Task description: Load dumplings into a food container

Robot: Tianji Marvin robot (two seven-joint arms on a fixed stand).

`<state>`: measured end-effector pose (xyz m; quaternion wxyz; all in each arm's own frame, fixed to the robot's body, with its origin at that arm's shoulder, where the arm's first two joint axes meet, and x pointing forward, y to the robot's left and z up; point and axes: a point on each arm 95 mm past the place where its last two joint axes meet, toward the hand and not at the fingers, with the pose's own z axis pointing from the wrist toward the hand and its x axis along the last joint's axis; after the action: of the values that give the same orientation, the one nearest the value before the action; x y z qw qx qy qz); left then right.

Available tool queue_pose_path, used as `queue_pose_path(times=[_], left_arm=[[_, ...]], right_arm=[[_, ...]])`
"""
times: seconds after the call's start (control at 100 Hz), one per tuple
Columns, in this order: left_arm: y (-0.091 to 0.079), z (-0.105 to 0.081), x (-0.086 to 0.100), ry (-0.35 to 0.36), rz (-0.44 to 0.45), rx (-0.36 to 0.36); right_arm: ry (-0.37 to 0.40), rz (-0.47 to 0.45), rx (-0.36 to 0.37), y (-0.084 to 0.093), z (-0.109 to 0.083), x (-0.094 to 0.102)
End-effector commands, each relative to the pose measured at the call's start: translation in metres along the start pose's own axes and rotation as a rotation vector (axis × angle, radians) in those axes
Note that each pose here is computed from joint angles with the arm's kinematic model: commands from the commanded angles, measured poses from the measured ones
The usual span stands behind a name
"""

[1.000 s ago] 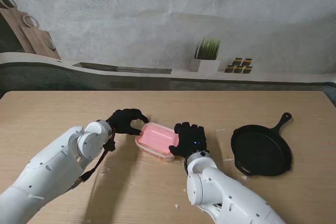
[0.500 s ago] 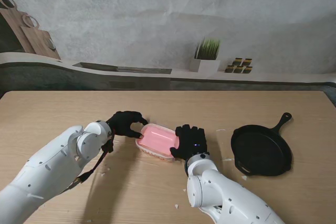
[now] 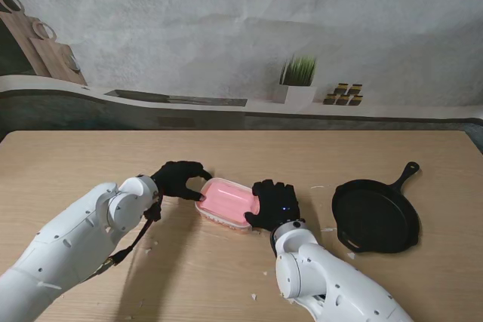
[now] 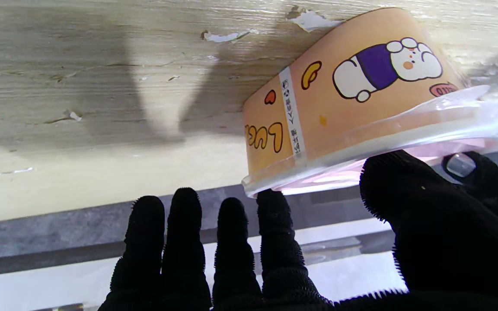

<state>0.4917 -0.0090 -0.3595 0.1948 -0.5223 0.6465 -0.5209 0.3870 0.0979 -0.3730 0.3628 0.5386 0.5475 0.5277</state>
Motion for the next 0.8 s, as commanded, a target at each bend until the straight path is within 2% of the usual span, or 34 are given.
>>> queue_pose_path(times=[0.0,0.2,0.49,0.72,0.79], left_arm=[[0.015,-0.002,0.000,-0.007,-0.008,-0.052],[0.013,-0.004,0.003,-0.010,-0.068,-0.021],[0.000,-0.010,0.009,0.018,-0.116,0.066],[-0.009,-0.024,0.012,0.054,-0.130,0.144],[-0.006,-0.034,0.016,0.076,-0.171,0.165]], right_arm=[[0.009,0.001,0.037,-0.013,-0.007,-0.003],[0.053,0.050,-0.011,0.004,-0.005,-0.006],[0.089,0.085,-0.041,0.013,-0.002,-0.011],[0.100,0.079,-0.047,0.019,-0.015,-0.013],[0.109,0.112,-0.048,0.023,-0.022,-0.014]])
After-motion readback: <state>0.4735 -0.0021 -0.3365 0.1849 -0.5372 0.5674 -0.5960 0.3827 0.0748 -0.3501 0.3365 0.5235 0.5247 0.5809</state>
